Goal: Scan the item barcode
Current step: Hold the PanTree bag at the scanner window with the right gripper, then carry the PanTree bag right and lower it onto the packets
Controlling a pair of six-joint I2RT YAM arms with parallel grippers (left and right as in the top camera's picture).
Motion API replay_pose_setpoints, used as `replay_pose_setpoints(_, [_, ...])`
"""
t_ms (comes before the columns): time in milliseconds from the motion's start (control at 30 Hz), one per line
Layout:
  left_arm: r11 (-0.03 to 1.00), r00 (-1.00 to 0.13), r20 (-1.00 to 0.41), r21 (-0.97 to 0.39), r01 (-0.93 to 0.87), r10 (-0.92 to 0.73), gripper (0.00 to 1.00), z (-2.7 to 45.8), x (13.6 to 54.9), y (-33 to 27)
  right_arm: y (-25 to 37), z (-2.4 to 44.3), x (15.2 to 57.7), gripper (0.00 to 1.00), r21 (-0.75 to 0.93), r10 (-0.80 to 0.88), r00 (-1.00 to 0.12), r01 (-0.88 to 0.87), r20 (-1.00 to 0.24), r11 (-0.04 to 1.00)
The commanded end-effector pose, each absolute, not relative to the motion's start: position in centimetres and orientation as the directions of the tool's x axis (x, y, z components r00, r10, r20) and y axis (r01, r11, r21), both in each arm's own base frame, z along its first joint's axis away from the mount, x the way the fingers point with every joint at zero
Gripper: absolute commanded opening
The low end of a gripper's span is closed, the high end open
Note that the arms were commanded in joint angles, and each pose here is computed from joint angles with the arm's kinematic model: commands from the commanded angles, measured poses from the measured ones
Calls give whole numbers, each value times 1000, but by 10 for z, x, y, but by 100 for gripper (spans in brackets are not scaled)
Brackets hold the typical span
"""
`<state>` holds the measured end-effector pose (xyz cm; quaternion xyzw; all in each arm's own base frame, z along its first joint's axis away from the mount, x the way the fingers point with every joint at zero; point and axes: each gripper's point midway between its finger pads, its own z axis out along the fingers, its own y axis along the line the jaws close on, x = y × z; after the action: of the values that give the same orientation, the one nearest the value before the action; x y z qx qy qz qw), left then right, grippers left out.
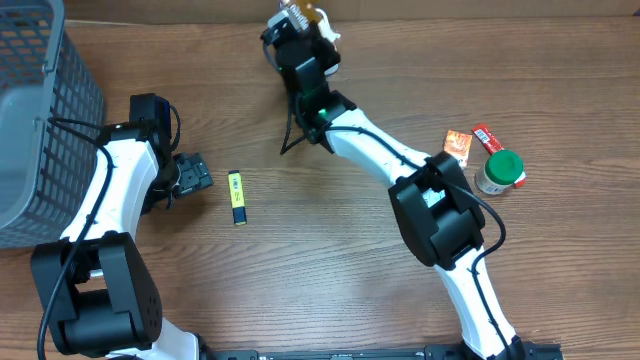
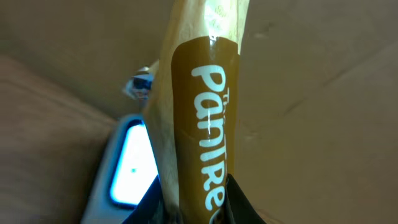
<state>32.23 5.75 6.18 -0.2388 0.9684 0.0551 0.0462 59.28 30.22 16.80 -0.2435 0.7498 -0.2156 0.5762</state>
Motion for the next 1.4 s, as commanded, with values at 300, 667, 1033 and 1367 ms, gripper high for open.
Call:
replay_pose_setpoints(300, [885, -889, -110, 98, -455, -445, 100, 60, 320, 58, 283, 210, 581, 3, -445, -438, -265, -36, -859, 895])
replay_pose_setpoints(667, [885, -889, -110, 98, -455, -445, 100, 60, 320, 58, 238, 241, 493, 3, -218, -352, -572, -291, -741, 932])
replay_pose_setpoints(1033, [885, -889, -110, 98, -455, -445, 100, 60, 320, 58, 141, 153, 388, 6, -52, -355, -916, -352, -185, 935])
replay_pose_setpoints(1367, [885, -889, -110, 98, -455, -445, 100, 60, 320, 58, 72, 142, 390, 53, -46, -197, -973, -193, -117, 980])
